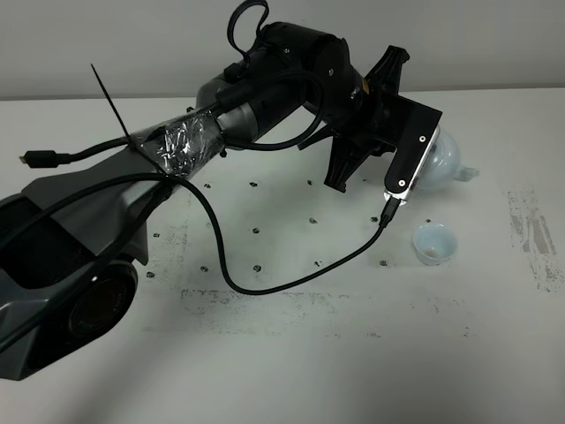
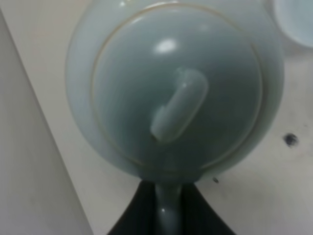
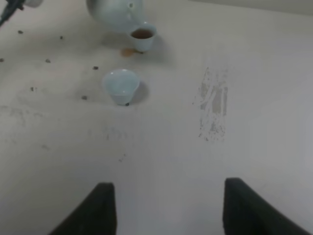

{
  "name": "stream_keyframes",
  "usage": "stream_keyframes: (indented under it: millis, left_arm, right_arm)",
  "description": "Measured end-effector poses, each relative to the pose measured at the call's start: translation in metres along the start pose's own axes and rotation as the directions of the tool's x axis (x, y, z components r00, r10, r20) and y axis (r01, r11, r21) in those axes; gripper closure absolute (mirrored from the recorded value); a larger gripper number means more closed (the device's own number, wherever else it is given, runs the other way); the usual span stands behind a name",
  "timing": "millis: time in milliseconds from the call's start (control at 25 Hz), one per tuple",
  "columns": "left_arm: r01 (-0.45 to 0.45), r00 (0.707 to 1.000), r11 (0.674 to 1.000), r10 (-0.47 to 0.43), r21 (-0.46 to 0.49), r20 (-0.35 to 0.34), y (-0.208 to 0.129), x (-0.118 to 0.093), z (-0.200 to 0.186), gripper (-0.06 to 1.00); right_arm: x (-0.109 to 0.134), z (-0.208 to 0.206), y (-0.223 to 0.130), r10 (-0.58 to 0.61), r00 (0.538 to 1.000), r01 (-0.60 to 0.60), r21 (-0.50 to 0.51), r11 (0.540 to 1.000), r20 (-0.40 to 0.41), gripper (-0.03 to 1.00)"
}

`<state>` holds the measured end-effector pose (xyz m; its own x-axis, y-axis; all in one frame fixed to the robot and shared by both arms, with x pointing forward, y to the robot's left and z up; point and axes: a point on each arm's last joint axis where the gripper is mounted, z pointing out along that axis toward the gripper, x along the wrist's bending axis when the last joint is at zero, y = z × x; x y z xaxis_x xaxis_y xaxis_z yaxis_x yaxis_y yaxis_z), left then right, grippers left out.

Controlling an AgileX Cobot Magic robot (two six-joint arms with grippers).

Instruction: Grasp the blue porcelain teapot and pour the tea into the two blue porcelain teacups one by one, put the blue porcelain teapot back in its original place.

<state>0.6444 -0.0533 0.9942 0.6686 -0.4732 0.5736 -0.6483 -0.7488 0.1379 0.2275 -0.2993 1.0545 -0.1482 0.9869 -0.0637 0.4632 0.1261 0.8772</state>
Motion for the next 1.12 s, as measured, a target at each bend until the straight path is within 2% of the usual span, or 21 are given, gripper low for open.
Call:
stream_keyframes:
  millis: [160,280,440,600,840,1120]
  left_arm:
    - [0.041,0.997,0.999,-0.043,0.036,0.057,-0.003,-0.004,-0.003,0.88]
    - [0.067,0.995,0.994,-0.074,0.085,0.074,-0.008,-0.008,0.001,0.88]
    - [0.051,0.994,0.991,-0.063,0.125,0.093,-0.013,-0.012,0.010,0.88]
    - [-0.031,0.993,0.988,0.013,0.153,0.117,-0.011,-0.019,0.026,0.88]
    - [-0.108,0.993,0.984,0.099,0.141,0.065,-0.007,-0.015,0.031,0.88]
    - [-0.222,0.975,0.946,0.222,0.235,0.024,-0.012,-0.008,0.029,0.88]
  right_arm:
    - [0.000,0.000,0.000,0.000,1.000,0.000,0.000,1.000,0.000,0.50]
    - [0.000,0.000,0.000,0.000,1.000,0.000,0.000,1.000,0.000,0.50]
    - [0.000,0.000,0.000,0.000,1.000,0.000,0.000,1.000,0.000,0.50]
    - [0.000,0.000,0.000,0.000,1.000,0.000,0.000,1.000,0.000,0.50]
    - [0.000,0.000,0.000,0.000,1.000,0.000,0.000,1.000,0.000,0.50]
    - [0.000,0.000,0.000,0.000,1.000,0.000,0.000,1.000,0.000,0.50]
